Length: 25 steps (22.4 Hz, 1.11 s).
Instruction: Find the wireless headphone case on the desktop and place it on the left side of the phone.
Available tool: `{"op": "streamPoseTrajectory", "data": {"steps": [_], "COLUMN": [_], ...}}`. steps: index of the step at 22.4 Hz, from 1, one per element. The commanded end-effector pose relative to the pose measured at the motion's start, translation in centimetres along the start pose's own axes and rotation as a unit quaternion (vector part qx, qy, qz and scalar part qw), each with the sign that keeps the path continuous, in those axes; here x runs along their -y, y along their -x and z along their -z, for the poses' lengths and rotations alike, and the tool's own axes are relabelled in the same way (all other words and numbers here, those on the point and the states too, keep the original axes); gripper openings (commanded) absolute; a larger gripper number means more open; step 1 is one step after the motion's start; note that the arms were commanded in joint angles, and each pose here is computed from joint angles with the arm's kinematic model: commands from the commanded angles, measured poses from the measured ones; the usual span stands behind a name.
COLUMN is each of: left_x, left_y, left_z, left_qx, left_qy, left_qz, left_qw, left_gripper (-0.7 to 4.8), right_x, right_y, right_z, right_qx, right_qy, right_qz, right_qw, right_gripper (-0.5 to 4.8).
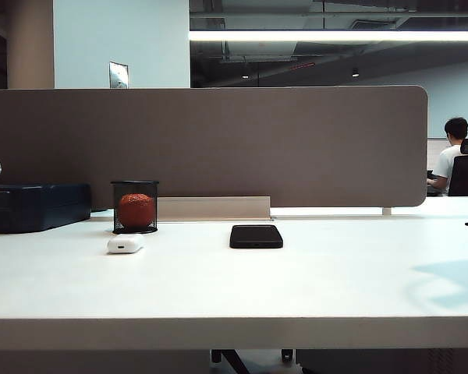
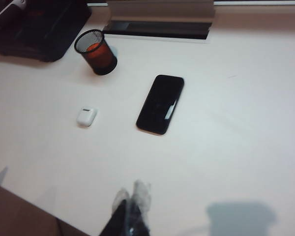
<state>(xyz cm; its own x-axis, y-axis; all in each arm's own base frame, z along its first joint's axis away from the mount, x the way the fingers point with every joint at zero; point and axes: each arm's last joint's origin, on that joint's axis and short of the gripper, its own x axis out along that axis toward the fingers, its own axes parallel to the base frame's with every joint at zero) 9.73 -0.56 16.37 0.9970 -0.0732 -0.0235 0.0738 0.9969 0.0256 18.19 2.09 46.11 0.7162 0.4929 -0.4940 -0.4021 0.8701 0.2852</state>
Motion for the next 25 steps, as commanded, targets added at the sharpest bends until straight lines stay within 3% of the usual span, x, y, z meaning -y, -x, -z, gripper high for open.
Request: {"op": "streamPoseTrajectory", "data": {"steps": [1, 5, 14, 17, 25], "left_x": [0.0, 0.0, 0.0, 0.0, 0.0], "left_y": [0.0, 0.0, 0.0, 0.0, 0.0], "left_z": [-0.1, -0.1, -0.1, -0.1, -0.1], "left_qx": [0.003, 0.003, 0.003, 0.003, 0.003], "left_qy": [0.0, 0.0, 0.0, 0.0, 0.0], "left_qz": [-0.001, -0.001, -0.001, -0.001, -0.001], "left_qw": [1.0, 1.0, 1.0, 1.0, 1.0], "left_gripper": [-0.05, -0.05, -0.05, -0.05, -0.05], "right_x": [-0.5, -0.4, -0.3, -0.4, -0.4], "right_y": [-0.3, -1.5, -1.9, -2.0, -2.0], "right_z": [-0.2, -0.8, -0.8, -0.9, -0.9], "right_qx": [-0.001, -0.005, -0.014, -0.016, -0.015], "right_qy": [0.006, -0.006, -0.019, -0.02, -0.019], "right_qz": [-0.065, -0.135, -0.165, -0.206, -0.194], "right_qw": [0.998, 0.991, 0.986, 0.978, 0.981], "right_gripper": [0.05, 0.04, 0.04, 0.04, 0.04]}}
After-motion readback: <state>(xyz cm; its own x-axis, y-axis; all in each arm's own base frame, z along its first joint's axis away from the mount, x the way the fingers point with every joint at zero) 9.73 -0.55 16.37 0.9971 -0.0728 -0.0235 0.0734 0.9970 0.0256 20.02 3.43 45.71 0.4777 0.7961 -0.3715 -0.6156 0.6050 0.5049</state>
